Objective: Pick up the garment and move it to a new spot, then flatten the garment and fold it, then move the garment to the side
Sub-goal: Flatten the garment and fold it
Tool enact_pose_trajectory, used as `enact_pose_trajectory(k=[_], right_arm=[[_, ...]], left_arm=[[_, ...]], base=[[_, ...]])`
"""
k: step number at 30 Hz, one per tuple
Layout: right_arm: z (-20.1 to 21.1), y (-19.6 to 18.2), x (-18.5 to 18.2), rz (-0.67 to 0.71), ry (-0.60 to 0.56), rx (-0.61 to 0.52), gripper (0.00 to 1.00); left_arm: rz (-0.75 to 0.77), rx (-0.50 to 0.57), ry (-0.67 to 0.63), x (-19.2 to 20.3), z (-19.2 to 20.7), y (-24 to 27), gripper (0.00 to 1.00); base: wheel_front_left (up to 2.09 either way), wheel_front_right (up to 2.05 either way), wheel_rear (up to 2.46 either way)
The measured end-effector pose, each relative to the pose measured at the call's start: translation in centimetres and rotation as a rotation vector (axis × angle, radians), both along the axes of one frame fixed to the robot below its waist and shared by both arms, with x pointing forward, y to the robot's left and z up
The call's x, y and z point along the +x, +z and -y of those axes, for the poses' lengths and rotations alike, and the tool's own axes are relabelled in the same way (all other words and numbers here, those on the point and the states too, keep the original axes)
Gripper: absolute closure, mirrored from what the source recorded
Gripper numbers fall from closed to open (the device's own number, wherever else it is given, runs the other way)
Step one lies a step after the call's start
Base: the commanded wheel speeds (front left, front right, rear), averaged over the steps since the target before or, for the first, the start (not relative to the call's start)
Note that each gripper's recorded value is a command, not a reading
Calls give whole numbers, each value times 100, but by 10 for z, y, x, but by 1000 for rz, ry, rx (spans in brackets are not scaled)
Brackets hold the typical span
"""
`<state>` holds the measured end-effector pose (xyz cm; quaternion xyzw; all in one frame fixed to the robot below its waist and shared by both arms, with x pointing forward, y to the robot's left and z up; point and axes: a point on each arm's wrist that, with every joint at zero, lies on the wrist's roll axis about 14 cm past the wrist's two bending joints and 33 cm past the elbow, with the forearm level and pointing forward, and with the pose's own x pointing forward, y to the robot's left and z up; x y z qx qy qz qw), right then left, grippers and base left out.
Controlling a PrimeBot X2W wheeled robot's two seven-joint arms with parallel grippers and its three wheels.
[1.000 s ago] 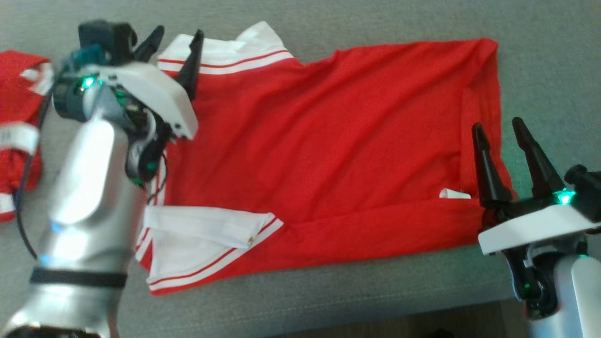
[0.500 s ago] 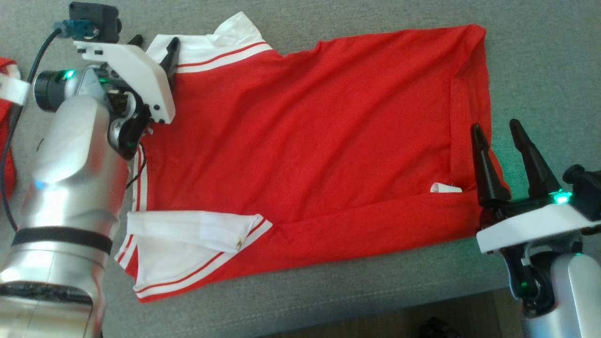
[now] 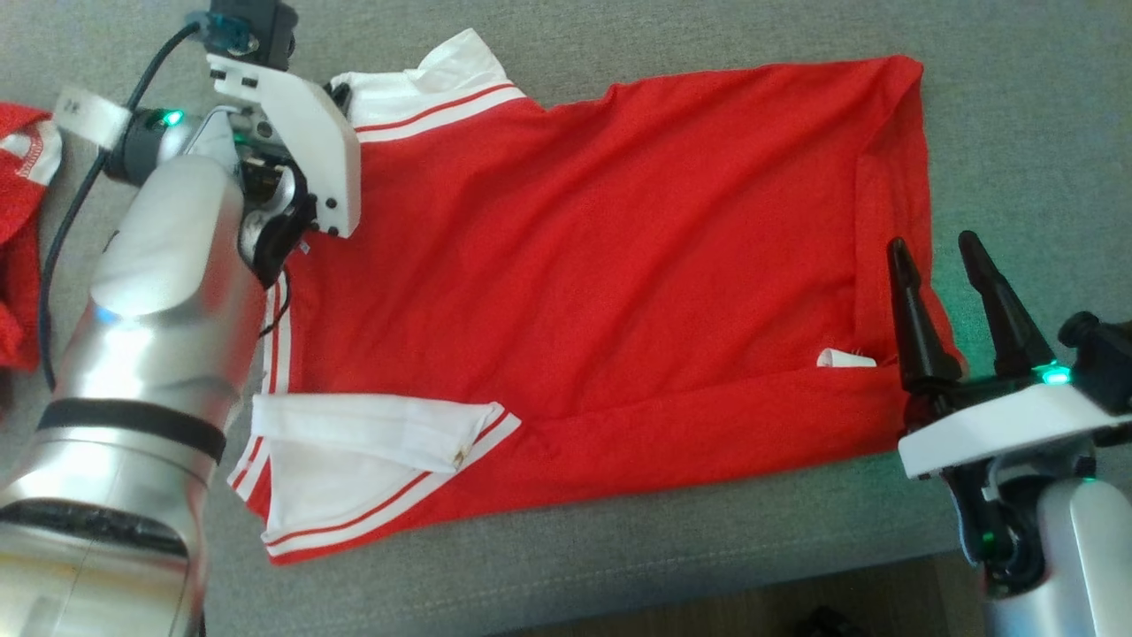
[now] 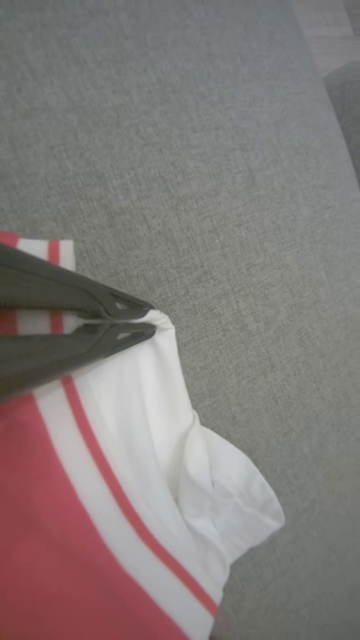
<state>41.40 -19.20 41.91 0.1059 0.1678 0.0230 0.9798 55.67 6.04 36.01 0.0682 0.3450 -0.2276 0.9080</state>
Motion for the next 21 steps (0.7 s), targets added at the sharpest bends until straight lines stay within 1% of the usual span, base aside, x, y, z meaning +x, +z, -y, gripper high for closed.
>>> enact_pose_trajectory(k=[3, 6, 7, 11, 16, 21], right_arm=[[3, 1, 0, 3, -9, -3, 0], [15, 3, 5, 10, -33, -19, 0], [24, 3, 13, 9, -44, -38, 0], [42, 5, 36, 15, -52, -79, 0], [41, -2, 72, -14, -30, -62, 0], [35, -20, 96, -100, -6, -22, 0]], left_arm=[[45, -7, 14, 3, -1, 4, 100], [100, -44, 60, 6, -3, 10, 100], [129, -82, 94, 6, -5, 13, 100], [198, -137, 147, 8, -12, 22, 100], [305, -191, 156, 15, -13, 43, 100], [346, -221, 162, 13, -13, 48, 100]], base=[[0, 0, 0], [0, 0, 0], [0, 0, 0], [0, 0, 0], [0, 0, 0], [0, 0, 0]])
